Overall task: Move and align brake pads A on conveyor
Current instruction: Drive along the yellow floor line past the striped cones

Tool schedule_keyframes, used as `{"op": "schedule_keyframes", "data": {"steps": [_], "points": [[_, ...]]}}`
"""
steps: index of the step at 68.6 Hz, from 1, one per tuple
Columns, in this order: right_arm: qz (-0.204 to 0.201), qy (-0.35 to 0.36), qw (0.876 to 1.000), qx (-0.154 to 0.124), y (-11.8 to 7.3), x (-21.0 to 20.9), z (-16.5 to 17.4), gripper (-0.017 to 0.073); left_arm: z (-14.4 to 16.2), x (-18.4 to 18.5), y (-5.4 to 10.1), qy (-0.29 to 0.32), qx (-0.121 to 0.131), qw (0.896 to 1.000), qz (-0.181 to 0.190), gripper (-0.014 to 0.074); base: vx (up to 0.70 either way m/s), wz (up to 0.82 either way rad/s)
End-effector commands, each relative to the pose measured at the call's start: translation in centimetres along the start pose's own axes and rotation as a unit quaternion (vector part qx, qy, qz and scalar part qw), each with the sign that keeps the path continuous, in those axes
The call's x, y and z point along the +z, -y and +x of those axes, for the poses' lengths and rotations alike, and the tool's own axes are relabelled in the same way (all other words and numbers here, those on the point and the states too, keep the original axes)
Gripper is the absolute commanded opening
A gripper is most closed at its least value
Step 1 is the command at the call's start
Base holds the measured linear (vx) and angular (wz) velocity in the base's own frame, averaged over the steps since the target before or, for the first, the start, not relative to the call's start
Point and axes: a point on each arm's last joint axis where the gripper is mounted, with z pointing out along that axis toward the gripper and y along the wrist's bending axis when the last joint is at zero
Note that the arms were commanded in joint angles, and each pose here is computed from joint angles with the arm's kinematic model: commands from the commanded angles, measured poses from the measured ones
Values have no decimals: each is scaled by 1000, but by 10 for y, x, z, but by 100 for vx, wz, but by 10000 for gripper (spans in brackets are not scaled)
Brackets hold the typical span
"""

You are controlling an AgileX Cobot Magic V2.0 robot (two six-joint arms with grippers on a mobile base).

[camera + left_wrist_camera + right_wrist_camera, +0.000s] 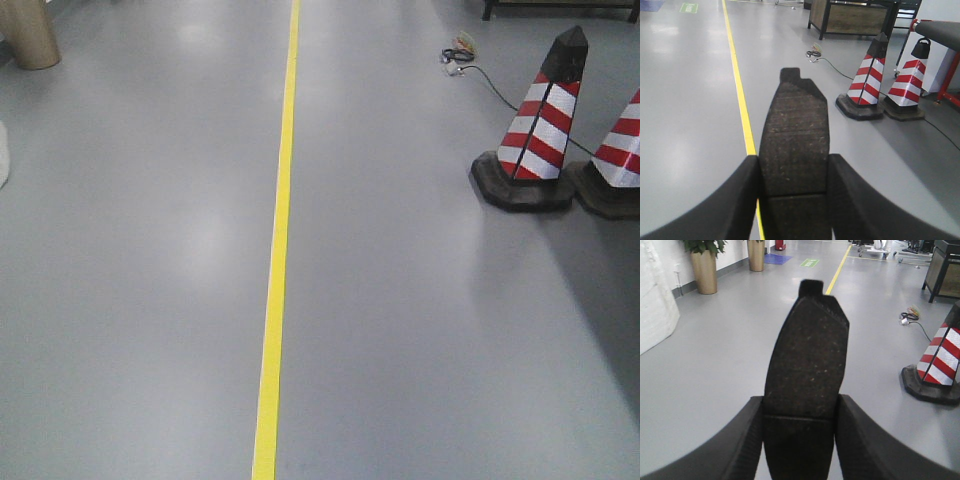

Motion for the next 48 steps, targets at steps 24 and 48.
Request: {"op": "schedule_keyframes", "data": {"steps": [24, 48], "points": [[12, 56, 998, -2, 2, -3, -17, -2, -15, -3, 3, 51, 1, 999, 15, -6, 75, -10], [12, 56, 998, -2, 2, -3, -17, -2, -15, -3, 4, 52, 1, 999, 15, -6, 74, -6]]}}
